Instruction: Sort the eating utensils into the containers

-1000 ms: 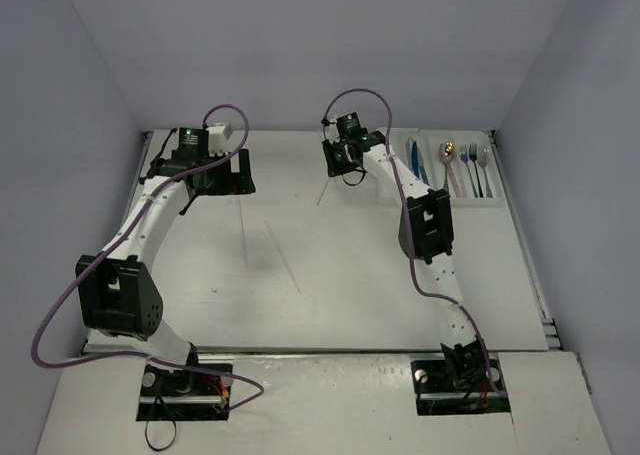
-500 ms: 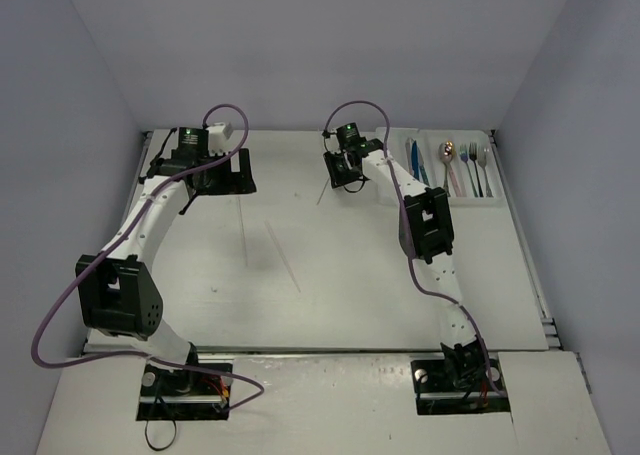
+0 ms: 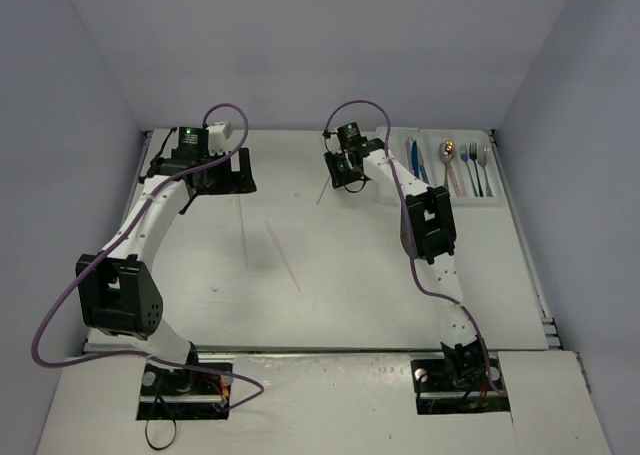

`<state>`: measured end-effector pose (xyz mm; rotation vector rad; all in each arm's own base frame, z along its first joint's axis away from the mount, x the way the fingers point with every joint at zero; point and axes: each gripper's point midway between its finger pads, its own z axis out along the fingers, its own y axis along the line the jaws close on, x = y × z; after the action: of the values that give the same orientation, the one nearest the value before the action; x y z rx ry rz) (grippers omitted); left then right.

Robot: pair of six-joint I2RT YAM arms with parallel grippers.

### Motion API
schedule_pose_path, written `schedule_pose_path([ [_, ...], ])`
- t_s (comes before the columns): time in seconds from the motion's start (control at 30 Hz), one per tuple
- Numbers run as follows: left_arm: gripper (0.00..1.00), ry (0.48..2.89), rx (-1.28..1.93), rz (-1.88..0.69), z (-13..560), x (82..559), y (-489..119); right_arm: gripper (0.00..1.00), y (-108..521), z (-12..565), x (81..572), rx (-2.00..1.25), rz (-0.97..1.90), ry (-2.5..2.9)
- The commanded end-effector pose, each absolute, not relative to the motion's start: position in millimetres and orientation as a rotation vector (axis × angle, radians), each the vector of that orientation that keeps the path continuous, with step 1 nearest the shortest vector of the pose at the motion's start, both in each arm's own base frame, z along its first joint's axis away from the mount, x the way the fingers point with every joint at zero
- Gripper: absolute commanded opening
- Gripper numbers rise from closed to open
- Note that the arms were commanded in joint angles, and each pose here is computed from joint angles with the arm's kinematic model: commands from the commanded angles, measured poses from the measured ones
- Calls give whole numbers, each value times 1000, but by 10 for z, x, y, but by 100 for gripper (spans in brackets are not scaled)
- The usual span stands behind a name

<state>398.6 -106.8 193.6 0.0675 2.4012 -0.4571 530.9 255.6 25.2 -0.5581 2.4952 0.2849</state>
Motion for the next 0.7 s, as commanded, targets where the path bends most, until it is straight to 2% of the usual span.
schedule_pose_path([
  [0.0, 91, 2318, 52, -476, 2191, 4079, -1046, 29, 2629, 570, 5459, -534, 288, 2414],
  [0.67, 91, 2341, 31, -494, 2112, 4136, -1046, 28, 2698, 297, 5594, -524, 254, 2421],
])
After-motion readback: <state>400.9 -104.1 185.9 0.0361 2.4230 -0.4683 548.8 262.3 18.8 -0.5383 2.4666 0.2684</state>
